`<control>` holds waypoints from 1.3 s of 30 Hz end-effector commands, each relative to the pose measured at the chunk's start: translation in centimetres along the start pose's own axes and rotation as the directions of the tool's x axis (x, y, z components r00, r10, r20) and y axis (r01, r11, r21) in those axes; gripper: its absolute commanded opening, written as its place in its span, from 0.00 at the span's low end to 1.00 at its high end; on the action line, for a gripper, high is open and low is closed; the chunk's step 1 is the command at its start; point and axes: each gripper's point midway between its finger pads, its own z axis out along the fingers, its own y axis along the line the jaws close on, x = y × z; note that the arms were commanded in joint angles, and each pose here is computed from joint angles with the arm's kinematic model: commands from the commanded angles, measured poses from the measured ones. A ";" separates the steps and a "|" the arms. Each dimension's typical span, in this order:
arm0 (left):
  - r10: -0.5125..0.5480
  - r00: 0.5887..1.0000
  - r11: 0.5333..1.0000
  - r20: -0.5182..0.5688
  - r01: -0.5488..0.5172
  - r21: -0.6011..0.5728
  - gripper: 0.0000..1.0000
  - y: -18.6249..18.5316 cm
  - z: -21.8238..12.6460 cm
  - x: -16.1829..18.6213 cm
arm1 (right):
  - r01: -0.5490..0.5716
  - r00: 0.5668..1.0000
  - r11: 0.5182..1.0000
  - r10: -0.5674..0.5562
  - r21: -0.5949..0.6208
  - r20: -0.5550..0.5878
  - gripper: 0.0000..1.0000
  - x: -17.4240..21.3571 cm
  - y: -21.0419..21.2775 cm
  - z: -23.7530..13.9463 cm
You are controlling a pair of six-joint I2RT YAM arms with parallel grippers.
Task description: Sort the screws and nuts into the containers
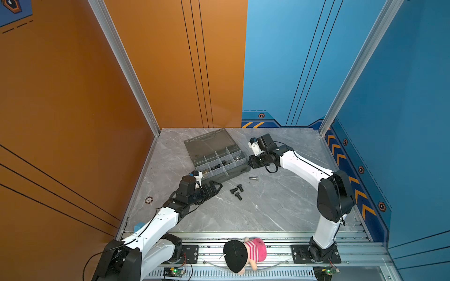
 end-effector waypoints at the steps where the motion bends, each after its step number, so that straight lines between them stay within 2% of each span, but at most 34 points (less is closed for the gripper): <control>1: 0.000 1.000 1.000 0.003 0.000 0.010 0.98 -0.4 -0.3 -0.2 | 0.041 0.999 0.999 -0.040 -0.019 0.030 0.00 -2.0 0.6 1.3; 5: 0.001 1.000 1.000 0.002 -0.001 0.010 0.98 -0.4 -0.3 -0.2 | 0.068 0.993 0.998 -0.067 -0.009 0.098 0.00 -4.2 0.6 2.5; 11: 0.000 1.000 1.000 0.007 0.000 0.007 0.98 -0.3 -0.4 -0.3 | 0.059 0.991 0.998 -0.056 -0.020 0.122 0.00 -6.3 0.8 4.3; 12: 0.001 1.000 1.000 0.007 -0.001 0.008 0.98 -0.4 -0.5 -0.3 | 0.055 0.994 0.998 -0.053 -0.016 0.093 0.00 -5.7 0.6 5.8; 22: 0.003 1.000 1.000 0.012 -0.003 0.005 0.98 -0.4 -0.7 -0.3 | 0.037 0.997 0.999 -0.039 0.031 0.066 0.00 -6.4 0.1 9.9; 24: 0.004 1.000 1.000 0.013 -0.005 0.007 0.98 -0.4 -0.7 -0.4 | 0.039 0.998 0.998 -0.041 0.042 0.056 0.02 -6.3 0.0 10.3; 31: 0.000 1.000 1.000 0.010 0.000 0.000 0.98 -0.1 -0.6 -0.4 | 0.040 0.998 0.997 -0.043 0.073 0.035 0.21 -5.7 -0.7 10.9; 39: -0.001 1.000 0.999 0.008 0.002 -0.041 0.98 0.5 -0.7 -0.2 | 0.050 0.999 0.995 -0.052 0.088 0.015 0.29 -5.3 -1.0 10.1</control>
